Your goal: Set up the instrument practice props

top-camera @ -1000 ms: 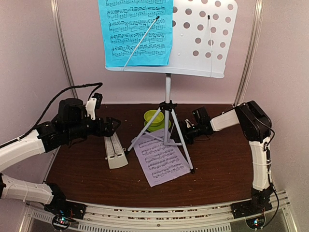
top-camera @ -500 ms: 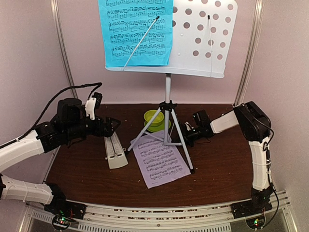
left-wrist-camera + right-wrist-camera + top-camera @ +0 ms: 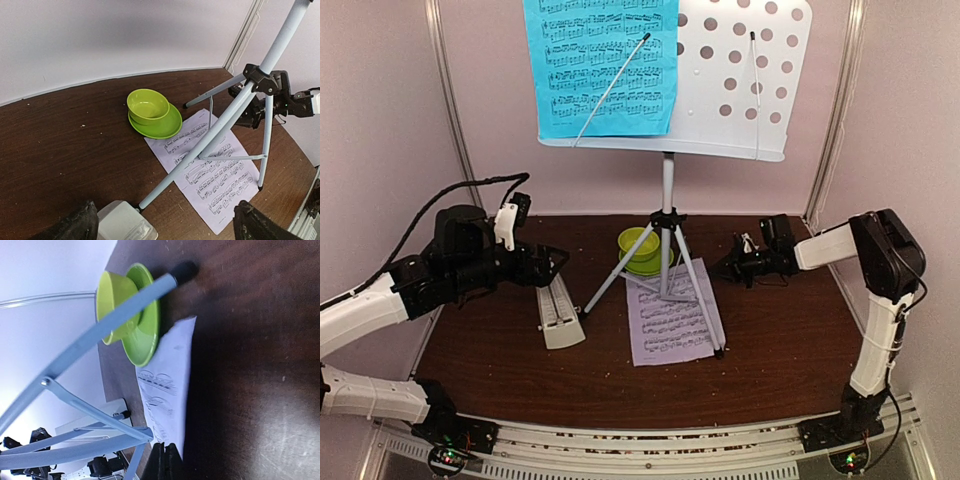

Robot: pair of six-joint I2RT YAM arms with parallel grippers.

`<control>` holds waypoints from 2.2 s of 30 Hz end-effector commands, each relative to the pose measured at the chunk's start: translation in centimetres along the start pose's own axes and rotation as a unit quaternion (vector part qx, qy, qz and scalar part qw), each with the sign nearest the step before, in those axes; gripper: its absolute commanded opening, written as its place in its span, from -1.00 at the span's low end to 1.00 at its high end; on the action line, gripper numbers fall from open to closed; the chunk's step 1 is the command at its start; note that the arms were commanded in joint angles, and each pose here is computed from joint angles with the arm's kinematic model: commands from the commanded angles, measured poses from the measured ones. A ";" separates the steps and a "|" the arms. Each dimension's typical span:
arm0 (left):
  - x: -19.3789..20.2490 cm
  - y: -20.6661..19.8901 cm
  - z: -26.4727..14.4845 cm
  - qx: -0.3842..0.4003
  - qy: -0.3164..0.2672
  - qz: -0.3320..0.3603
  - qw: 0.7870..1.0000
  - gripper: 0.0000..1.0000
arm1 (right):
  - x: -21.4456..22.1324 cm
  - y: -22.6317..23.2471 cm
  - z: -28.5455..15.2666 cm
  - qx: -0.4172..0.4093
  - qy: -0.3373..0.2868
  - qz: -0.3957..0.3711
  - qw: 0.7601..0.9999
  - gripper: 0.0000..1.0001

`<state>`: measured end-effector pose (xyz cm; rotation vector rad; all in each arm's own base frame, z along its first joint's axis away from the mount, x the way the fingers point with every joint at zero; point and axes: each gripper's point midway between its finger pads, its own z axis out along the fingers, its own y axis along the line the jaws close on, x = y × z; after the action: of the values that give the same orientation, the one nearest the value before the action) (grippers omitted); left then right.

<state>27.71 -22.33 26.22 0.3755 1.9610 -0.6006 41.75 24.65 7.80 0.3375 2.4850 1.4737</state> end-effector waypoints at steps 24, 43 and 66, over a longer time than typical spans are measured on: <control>5.1 -4.6 1.9 0.077 0.071 0.104 0.989 0.72 | 0.0 -5.1 -0.8 0.089 0.027 -0.017 0.996 0.00; 17.5 -10.3 13.1 0.089 0.260 0.253 0.928 -0.05 | 2.6 -6.5 -1.5 0.118 0.071 -0.012 0.990 0.10; 23.9 -8.7 16.0 0.128 0.324 0.250 0.903 -0.24 | 5.9 -8.7 2.9 0.128 0.140 -0.006 0.982 0.12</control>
<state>24.39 -38.03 1.74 1.3102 2.2978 -0.3478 38.93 25.48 3.66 0.0252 2.7545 1.3324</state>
